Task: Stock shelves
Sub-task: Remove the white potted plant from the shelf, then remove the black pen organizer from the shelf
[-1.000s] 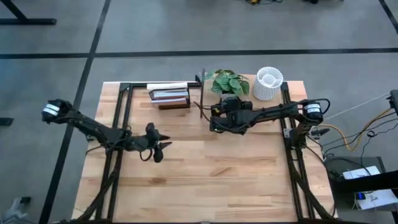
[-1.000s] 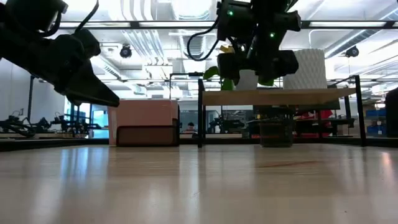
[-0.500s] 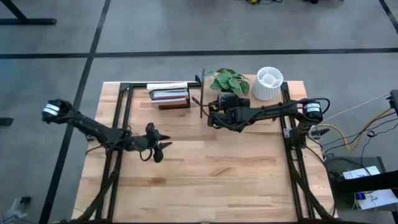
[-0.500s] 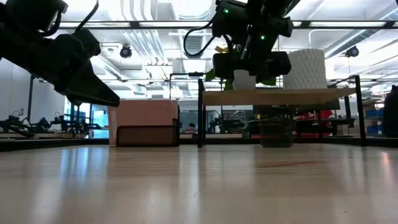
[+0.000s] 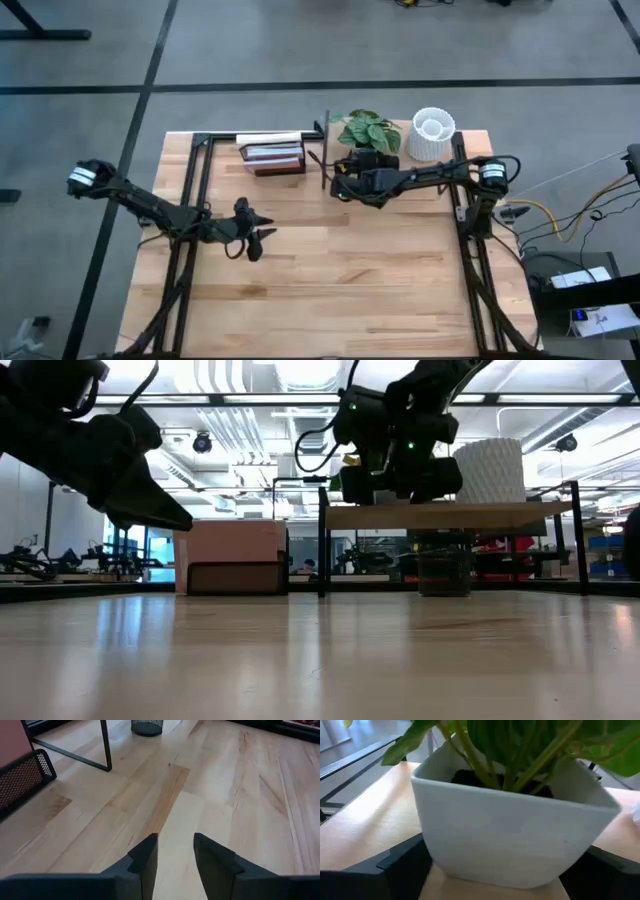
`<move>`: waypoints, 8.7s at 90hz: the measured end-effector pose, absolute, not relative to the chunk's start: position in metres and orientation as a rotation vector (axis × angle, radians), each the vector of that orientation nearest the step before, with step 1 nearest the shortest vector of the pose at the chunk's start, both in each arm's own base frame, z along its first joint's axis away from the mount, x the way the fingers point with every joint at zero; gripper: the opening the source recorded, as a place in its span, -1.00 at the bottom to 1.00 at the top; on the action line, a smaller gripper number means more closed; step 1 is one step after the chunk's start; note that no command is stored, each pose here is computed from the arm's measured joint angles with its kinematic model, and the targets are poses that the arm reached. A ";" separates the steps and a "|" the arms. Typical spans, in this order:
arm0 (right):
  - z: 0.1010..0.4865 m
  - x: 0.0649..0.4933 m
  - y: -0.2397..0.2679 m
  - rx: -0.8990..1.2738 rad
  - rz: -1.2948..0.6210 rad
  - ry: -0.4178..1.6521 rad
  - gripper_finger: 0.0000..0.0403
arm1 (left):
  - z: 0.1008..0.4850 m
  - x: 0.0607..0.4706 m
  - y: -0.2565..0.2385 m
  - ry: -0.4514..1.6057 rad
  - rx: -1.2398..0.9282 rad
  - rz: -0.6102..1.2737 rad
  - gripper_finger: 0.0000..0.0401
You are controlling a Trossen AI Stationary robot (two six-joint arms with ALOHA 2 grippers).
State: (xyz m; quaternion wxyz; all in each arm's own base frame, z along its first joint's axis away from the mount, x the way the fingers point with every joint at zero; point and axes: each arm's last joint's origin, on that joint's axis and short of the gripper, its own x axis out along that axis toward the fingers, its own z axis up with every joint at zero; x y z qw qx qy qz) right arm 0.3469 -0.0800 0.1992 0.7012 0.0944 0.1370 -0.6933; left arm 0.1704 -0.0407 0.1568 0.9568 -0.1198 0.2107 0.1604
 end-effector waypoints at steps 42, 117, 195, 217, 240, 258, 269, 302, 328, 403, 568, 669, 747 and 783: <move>0.200 0.345 -0.088 0.202 -1.570 0.304 0.57 | 0.157 0.170 -0.041 0.428 -0.243 0.326 -0.43; 0.219 0.346 -0.069 0.106 -1.486 0.420 0.32 | 0.157 0.170 -0.041 0.428 -0.243 0.326 -0.48; 0.284 0.328 0.055 -0.078 -1.107 0.403 0.33 | 0.157 0.171 -0.041 0.420 -0.274 0.331 -0.38; 0.285 0.321 0.090 -0.056 -1.006 0.367 0.35 | 0.157 0.171 -0.041 0.415 -0.277 0.330 -0.45; 0.283 0.309 0.129 -0.004 -0.898 0.322 0.34 | 0.157 0.171 -0.041 0.414 -0.277 0.330 -0.49; 0.265 0.312 0.167 0.057 -0.775 0.326 0.35 | 0.158 0.171 -0.041 0.412 -0.278 0.329 -0.46; 0.249 0.316 0.194 0.089 -0.705 0.309 0.34 | 0.158 0.171 -0.041 0.412 -0.278 0.329 -0.42; 0.188 0.326 0.247 0.202 -0.574 0.319 0.34 | 0.158 0.171 -0.041 0.412 -0.278 0.330 -0.37; 0.146 0.345 0.251 0.244 -0.552 0.353 0.33 | 0.158 0.171 -0.041 0.410 -0.279 0.329 -0.45; 0.134 0.393 0.161 0.173 -0.732 0.432 0.35 | 0.158 0.171 -0.041 0.410 -0.279 0.329 -0.36; 0.141 0.371 0.136 0.084 -0.775 0.815 0.81 | 0.160 0.172 -0.041 0.393 -0.288 0.325 -0.49; 0.257 0.249 0.154 -0.023 -0.817 0.887 0.81 | 0.161 0.172 -0.041 0.380 -0.295 0.322 -0.47; 0.170 0.274 0.130 -0.411 -0.935 0.949 0.81 | 0.162 0.173 -0.042 0.362 -0.343 0.327 -0.37; 0.169 0.287 0.082 -0.486 -0.983 1.135 0.81 | 0.162 0.173 -0.042 0.310 -0.633 0.378 -0.47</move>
